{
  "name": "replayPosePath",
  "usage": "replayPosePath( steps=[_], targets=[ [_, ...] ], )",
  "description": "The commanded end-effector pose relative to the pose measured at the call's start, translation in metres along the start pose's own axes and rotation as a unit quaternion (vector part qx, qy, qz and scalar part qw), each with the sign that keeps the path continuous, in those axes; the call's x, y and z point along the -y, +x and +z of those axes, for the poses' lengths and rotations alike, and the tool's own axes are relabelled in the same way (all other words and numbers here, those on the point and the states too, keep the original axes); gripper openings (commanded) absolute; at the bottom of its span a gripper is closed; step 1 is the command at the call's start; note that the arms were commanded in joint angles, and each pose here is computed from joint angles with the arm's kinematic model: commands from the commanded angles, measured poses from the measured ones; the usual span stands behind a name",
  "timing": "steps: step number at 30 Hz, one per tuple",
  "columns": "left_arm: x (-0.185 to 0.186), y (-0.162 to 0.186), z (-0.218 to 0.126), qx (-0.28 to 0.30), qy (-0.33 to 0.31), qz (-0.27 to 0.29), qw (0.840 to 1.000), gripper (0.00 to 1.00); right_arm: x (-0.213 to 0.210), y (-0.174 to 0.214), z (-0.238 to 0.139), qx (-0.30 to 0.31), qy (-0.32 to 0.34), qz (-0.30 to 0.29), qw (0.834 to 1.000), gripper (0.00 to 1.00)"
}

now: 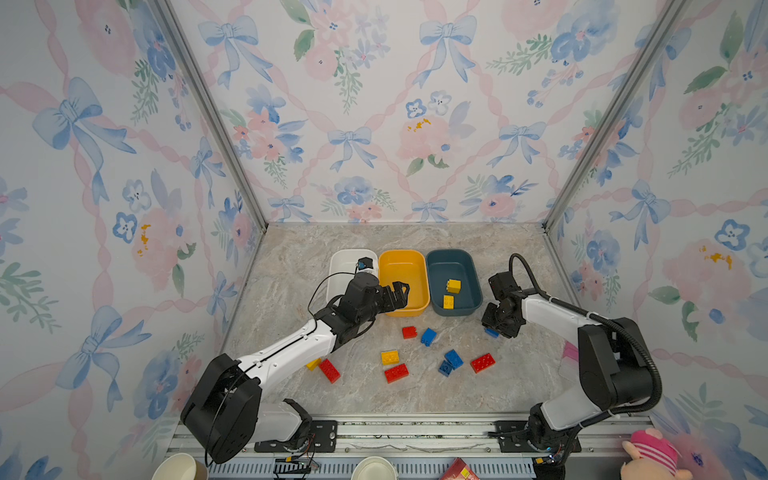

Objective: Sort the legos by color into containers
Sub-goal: 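Close the right gripper on the blue brick and lift it, then carry the blue brick with the right gripper over the yellow bin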

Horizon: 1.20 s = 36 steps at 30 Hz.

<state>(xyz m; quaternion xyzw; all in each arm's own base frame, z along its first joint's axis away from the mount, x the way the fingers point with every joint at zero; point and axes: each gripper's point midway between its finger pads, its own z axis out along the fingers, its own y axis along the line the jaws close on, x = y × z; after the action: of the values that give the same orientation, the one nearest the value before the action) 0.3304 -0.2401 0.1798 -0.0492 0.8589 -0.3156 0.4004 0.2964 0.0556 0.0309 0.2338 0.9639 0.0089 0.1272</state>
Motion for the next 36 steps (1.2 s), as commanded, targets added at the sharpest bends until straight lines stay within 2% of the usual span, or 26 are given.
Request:
replayPosePath(
  steps=[1, 11, 13, 23, 33, 36],
  targets=[
    [-0.009, 0.002, -0.007, 0.002, -0.004, -0.009, 1.0, 0.98, -0.001, 0.011, -0.021, -0.002, -0.006, -0.017, 1.0, 0.39],
    [-0.025, 0.01, -0.021, -0.006, -0.016, -0.006, 1.0, 0.98, -0.042, 0.017, -0.071, 0.022, -0.05, -0.067, 0.996, 0.38],
    [-0.037, 0.022, -0.022, -0.02, -0.028, -0.005, 0.999, 0.98, -0.053, 0.018, -0.078, 0.026, -0.062, -0.076, 0.995, 0.38],
    [-0.05, 0.037, -0.031, -0.029, -0.031, -0.012, 0.999, 0.98, -0.121, 0.016, -0.111, 0.05, -0.112, -0.14, 0.983, 0.38],
    [-0.058, 0.048, -0.035, -0.036, -0.034, -0.017, 0.999, 0.98, -0.187, 0.017, -0.117, 0.054, -0.15, -0.195, 0.968, 0.37],
    [-0.06, 0.05, -0.036, -0.038, -0.035, -0.02, 0.998, 0.98, -0.2, 0.019, -0.109, 0.046, -0.149, -0.208, 0.966, 0.37]
  ],
)
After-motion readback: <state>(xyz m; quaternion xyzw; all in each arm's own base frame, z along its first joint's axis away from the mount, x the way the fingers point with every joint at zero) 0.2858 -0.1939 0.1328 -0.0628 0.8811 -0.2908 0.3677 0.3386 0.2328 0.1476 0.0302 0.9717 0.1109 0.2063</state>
